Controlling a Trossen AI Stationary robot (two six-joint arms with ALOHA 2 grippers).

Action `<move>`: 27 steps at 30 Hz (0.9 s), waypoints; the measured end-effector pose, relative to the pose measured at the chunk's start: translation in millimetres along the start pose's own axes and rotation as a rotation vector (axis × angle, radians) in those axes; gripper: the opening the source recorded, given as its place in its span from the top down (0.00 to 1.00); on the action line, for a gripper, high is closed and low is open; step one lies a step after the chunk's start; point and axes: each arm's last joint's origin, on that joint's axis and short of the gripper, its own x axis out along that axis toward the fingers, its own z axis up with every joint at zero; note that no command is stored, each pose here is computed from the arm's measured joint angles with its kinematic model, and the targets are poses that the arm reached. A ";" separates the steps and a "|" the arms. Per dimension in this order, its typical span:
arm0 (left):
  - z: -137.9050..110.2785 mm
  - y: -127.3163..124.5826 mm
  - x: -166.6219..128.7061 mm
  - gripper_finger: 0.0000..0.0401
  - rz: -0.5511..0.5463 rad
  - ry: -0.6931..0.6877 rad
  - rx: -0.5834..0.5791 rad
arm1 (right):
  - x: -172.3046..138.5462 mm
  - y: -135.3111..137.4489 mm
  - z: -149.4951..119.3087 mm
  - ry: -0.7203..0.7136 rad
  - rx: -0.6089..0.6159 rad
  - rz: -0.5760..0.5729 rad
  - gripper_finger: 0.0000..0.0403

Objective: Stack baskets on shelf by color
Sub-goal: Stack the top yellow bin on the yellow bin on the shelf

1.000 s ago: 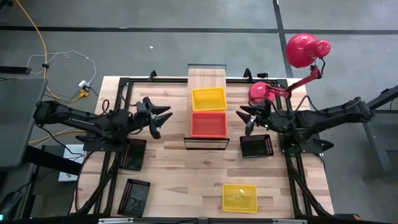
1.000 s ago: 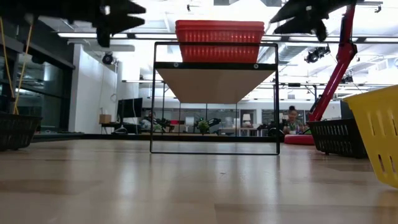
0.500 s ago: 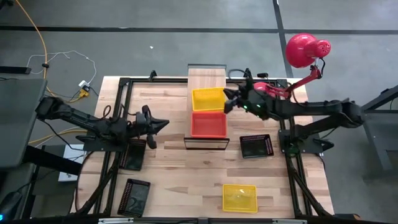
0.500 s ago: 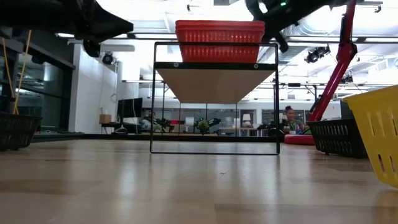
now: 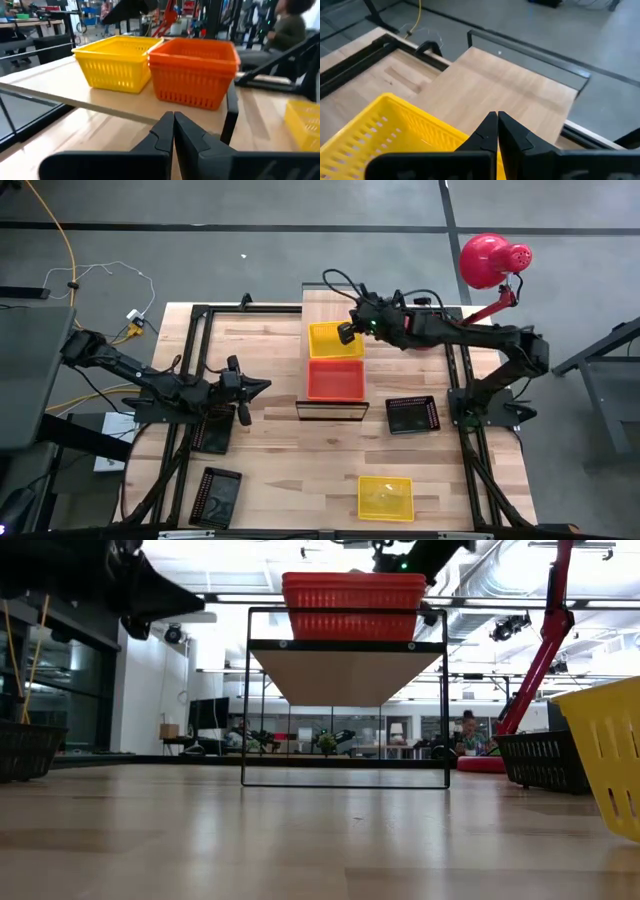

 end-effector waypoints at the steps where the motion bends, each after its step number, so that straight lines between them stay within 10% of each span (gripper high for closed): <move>1: -1.0 0.1 0.0 1.00 0.002 0.009 0.019 | 3.3 -0.1 1.7 0.012 0.003 0.012 1.00; 27: -4.8 0.4 -0.2 1.00 0.001 0.043 -0.010 | 21.1 2.7 -1.4 0.208 0.037 0.201 1.00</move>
